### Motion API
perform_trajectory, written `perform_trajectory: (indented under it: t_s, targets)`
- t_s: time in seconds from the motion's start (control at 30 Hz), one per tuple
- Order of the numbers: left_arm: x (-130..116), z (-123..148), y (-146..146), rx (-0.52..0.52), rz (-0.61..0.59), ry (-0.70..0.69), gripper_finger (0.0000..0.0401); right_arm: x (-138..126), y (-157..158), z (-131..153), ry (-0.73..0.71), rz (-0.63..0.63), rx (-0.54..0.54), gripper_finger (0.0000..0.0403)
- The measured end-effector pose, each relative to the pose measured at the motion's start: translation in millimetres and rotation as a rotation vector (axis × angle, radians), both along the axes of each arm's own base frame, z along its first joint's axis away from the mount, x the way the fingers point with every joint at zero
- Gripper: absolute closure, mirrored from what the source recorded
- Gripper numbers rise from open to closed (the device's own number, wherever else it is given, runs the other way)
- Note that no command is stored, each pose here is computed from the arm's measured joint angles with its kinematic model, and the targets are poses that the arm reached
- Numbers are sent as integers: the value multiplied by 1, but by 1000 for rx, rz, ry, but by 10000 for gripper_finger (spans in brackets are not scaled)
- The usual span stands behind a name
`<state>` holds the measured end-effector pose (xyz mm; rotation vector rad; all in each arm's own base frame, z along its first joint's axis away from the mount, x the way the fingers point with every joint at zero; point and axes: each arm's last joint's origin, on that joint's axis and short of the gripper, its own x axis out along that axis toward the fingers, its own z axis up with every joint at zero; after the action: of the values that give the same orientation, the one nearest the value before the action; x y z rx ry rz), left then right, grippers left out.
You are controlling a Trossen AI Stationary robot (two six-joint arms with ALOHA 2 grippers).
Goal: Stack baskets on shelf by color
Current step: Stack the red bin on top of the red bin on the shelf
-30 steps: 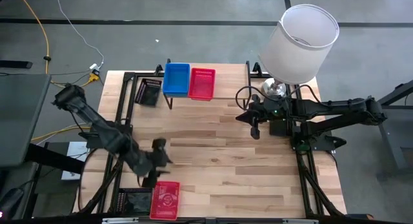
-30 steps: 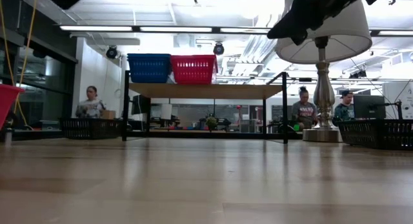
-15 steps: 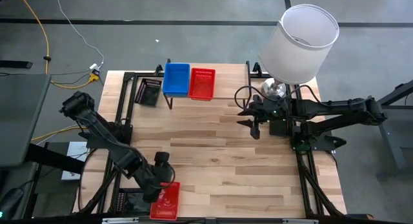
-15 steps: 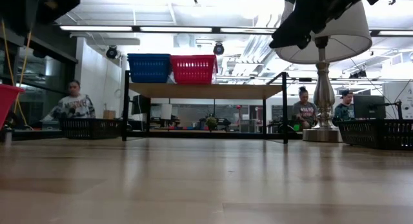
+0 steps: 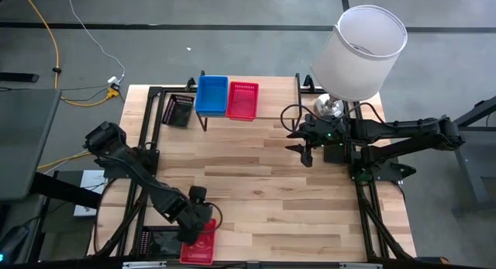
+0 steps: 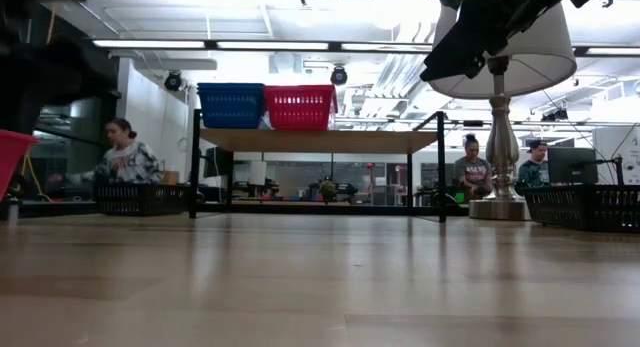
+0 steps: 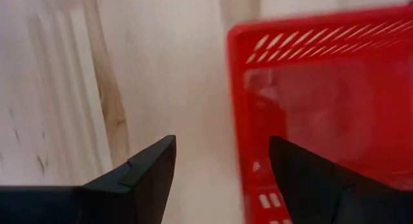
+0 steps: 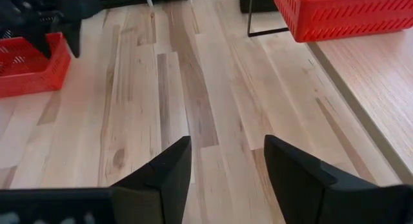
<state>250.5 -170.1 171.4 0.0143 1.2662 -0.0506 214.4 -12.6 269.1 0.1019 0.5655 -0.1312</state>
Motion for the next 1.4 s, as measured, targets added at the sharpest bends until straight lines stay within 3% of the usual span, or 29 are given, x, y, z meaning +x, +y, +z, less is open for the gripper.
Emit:
perform_trajectory:
  t_s: [0.13,0.23,0.33,0.47,0.53,0.63,0.77,0.9,1.03,1.2,1.4]
  targets:
    - [1,-8,2,-1,0,54,166,0,0,0,0,0,0,219]
    - [1,-9,1,-3,-22,60,192,0,0,0,0,0,0,219]
    - [1,-9,2,5,-47,59,250,0,0,0,1,0,0,219]
    - [5,-7,7,20,-78,59,366,0,0,0,2,4,-7,219]
    - [8,2,12,19,-86,48,388,0,0,0,3,10,-16,219]
    - [15,23,23,19,-103,-11,386,0,0,0,5,14,-23,219]
    - [18,71,45,62,-123,-167,396,0,0,0,9,14,-23,219]
    - [16,121,75,178,-119,-349,398,0,0,-1,15,28,-45,219]
    - [11,169,112,366,-107,-500,399,0,0,0,12,37,-58,219]
    - [11,213,167,623,-54,-516,399,0,0,0,11,38,-59,219]
    - [25,251,233,812,18,-456,400,0,0,0,12,38,-60,219]
